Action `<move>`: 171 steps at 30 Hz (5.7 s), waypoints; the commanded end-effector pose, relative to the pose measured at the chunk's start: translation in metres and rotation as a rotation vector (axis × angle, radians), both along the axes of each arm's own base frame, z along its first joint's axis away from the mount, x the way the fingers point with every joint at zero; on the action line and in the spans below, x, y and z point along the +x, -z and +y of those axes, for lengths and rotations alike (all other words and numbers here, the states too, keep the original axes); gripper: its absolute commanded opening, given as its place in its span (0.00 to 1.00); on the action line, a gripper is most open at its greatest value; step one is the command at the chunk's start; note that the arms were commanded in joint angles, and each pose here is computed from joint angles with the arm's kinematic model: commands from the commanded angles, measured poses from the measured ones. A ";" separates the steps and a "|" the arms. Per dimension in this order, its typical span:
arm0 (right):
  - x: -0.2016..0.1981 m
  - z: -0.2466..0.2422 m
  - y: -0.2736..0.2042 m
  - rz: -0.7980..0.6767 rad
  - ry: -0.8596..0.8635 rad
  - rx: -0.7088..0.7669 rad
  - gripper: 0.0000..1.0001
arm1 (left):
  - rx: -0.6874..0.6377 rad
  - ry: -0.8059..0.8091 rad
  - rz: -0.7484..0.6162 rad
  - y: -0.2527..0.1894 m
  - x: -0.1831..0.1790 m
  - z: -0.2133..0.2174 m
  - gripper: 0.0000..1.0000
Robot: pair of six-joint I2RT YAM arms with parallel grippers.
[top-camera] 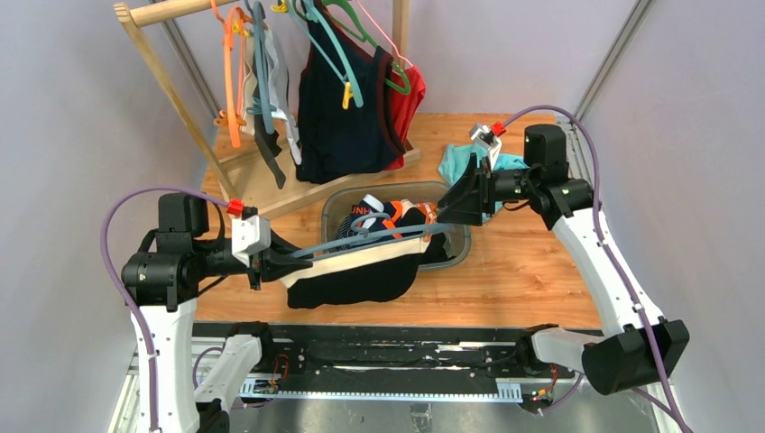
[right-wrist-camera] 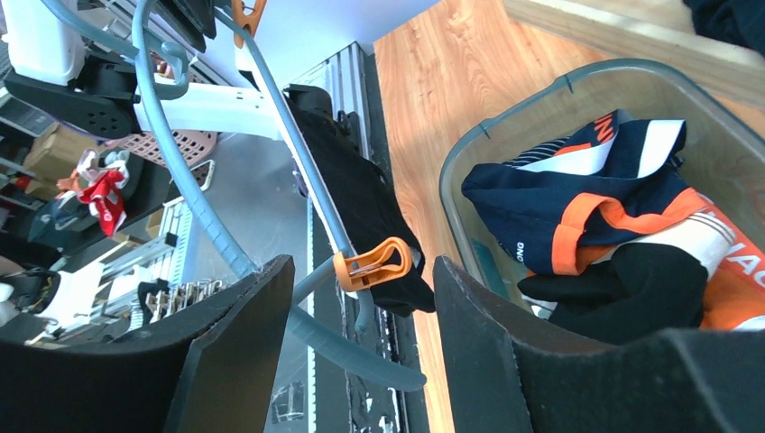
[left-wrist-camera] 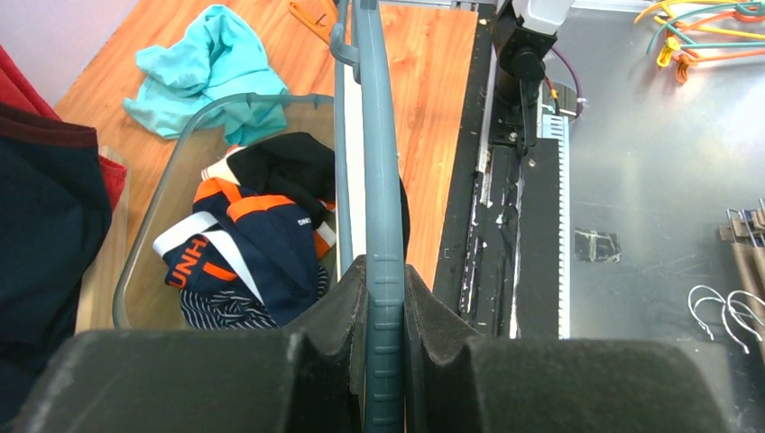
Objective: Remove the underwear clipped to the hanger
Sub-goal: Remove the underwear from the hanger.
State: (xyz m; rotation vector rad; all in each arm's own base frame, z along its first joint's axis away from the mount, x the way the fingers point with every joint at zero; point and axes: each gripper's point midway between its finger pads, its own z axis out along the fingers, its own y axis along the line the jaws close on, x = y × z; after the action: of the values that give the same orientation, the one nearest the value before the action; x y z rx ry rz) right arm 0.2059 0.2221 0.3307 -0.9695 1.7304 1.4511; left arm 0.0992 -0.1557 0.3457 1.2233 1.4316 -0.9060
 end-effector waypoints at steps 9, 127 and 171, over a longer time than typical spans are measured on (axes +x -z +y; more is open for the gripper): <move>-0.009 0.010 0.019 0.062 -0.138 0.042 0.57 | 0.011 0.104 -0.043 0.008 0.002 -0.008 0.00; -0.037 -0.018 0.004 -0.809 -0.104 -0.434 0.01 | -0.019 -0.377 0.422 -0.009 0.109 0.011 0.86; -0.038 -0.008 0.004 -0.820 -0.114 -0.366 0.01 | -0.157 -0.225 0.808 0.076 0.074 -0.014 0.69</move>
State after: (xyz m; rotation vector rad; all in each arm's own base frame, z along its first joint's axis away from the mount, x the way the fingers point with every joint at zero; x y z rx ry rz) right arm 0.1631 0.2106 0.3124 -1.6334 1.3944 0.6319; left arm 0.1765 -0.1645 0.2580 0.5676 2.0831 -1.3369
